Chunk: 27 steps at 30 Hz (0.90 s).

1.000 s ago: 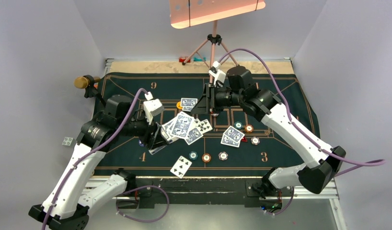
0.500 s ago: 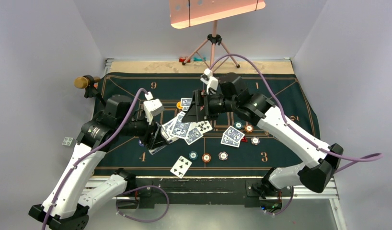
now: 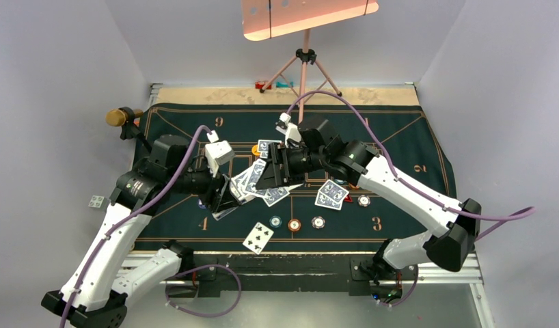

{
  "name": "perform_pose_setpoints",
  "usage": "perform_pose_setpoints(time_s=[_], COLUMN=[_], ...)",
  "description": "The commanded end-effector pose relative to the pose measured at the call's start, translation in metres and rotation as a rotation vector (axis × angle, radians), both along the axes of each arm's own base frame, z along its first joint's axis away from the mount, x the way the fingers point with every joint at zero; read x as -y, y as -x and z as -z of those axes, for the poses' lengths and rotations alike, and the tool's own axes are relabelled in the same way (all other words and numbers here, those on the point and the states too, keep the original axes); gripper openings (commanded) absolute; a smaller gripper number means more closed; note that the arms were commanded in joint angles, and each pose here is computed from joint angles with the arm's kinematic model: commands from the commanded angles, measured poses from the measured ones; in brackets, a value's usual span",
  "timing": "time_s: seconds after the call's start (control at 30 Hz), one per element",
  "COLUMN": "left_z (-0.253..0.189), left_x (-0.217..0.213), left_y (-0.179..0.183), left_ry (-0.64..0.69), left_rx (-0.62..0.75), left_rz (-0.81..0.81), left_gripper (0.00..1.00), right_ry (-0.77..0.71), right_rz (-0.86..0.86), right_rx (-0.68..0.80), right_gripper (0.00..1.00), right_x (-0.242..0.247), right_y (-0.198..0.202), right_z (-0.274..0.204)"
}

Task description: Distribute texas hold em gaming equipment

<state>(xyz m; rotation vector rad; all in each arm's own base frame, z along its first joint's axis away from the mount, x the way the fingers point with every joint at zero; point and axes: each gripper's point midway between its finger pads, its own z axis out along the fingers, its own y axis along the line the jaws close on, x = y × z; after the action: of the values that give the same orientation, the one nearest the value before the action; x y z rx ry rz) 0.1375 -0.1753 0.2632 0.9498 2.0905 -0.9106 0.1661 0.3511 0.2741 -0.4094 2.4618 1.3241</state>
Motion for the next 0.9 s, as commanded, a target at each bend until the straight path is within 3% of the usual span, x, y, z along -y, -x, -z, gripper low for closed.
perform_pose_setpoints(time_s=[0.0, 0.3, 0.37, 0.63, 0.87], left_z=[-0.019, -0.021, -0.02, -0.021, -0.02], left_x=[0.002, 0.002, 0.002, 0.002, 0.001], left_y=[-0.006, -0.007, -0.007, -0.007, -0.006], left_ry=[0.039, 0.041, 0.039, 0.042, 0.041], left_rx=[0.06, 0.063, 0.062, 0.064, 0.063], left_rz=[-0.008, -0.009, -0.01, -0.009, -0.009], left_gripper=[0.0, 0.0, 0.0, 0.0, 0.0], right_ry=[-0.035, -0.049, -0.055, -0.053, -0.051], right_rz=[0.013, 0.015, 0.017, 0.039, 0.051], right_rx=[0.019, -0.01, -0.007, 0.016, 0.014], right_gripper=[0.59, 0.28, 0.25, 0.27, 0.47], right_x=[0.002, 0.006, 0.007, 0.013, 0.016], right_y=[0.002, 0.01, 0.011, 0.008, 0.002], right_z=[-0.016, -0.022, -0.026, -0.038, -0.039])
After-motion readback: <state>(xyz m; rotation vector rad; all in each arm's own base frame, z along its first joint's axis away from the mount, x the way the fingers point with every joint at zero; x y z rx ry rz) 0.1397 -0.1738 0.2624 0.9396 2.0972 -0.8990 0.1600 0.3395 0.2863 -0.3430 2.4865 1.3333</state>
